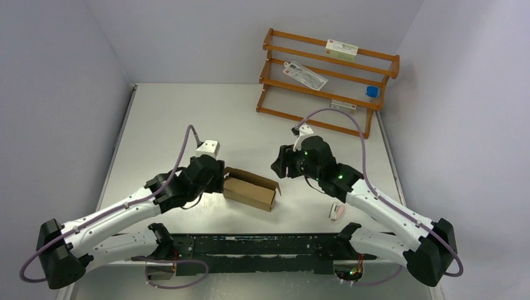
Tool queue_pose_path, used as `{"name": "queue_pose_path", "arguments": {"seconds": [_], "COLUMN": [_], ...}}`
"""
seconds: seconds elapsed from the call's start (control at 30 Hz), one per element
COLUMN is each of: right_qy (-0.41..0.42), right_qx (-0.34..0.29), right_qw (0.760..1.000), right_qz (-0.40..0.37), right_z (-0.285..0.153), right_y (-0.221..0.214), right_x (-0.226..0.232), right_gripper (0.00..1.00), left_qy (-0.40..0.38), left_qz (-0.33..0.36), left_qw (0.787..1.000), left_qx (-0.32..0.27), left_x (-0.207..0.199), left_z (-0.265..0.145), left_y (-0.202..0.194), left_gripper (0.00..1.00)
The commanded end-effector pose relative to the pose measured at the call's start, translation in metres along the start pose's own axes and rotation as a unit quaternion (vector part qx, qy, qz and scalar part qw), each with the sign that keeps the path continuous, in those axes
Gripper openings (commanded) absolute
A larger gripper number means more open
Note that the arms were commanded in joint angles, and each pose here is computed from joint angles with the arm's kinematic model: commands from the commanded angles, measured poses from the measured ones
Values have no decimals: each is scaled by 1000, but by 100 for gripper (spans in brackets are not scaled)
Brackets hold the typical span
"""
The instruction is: Fold the paper box
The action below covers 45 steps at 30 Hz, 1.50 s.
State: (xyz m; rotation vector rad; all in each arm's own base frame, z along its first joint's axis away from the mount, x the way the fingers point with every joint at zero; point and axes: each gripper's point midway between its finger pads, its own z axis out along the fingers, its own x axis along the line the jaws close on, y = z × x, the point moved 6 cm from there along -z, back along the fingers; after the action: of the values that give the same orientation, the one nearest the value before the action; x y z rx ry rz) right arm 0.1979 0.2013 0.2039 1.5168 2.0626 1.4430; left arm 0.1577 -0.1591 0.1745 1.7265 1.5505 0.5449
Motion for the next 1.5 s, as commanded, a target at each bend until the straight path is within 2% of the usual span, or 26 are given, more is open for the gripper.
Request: {"name": "queue_pose_path", "arguments": {"seconds": [0.0,0.3,0.67,0.87,1.13,1.3,1.37,1.47], "right_qy": [-26,-50,-41,-39,-43,-47,-47,-54], "right_qx": [58,108,113,116,121,118,114,101], "right_qw": [998,992,992,991,990,990,990,992], "right_qz": [-10,-31,-44,-52,-57,-62,-61,-55], "right_z": [-23,-38,-30,-29,-25,-21,-20,-18], "right_y": [-13,-40,-49,-50,-54,-51,-49,-44], "right_x": [-5,7,18,20,21,23,25,26], "right_gripper": [57,50,32,29,16,6,1,0], "left_qy": [-13,-50,-92,-111,-116,-125,-126,-124], "left_qz": [48,88,122,140,145,140,131,108], "left_qw": [999,994,985,979,976,974,975,978], "left_qx": [1,48,77,97,112,128,131,131], "left_x": [-7,-2,-9,-14,-15,-18,-19,-20], "left_z": [-4,15,25,27,31,34,34,34], "left_y": [27,42,50,49,45,39,37,35], "left_gripper": [60,52,43,43,37,27,20,11]}}
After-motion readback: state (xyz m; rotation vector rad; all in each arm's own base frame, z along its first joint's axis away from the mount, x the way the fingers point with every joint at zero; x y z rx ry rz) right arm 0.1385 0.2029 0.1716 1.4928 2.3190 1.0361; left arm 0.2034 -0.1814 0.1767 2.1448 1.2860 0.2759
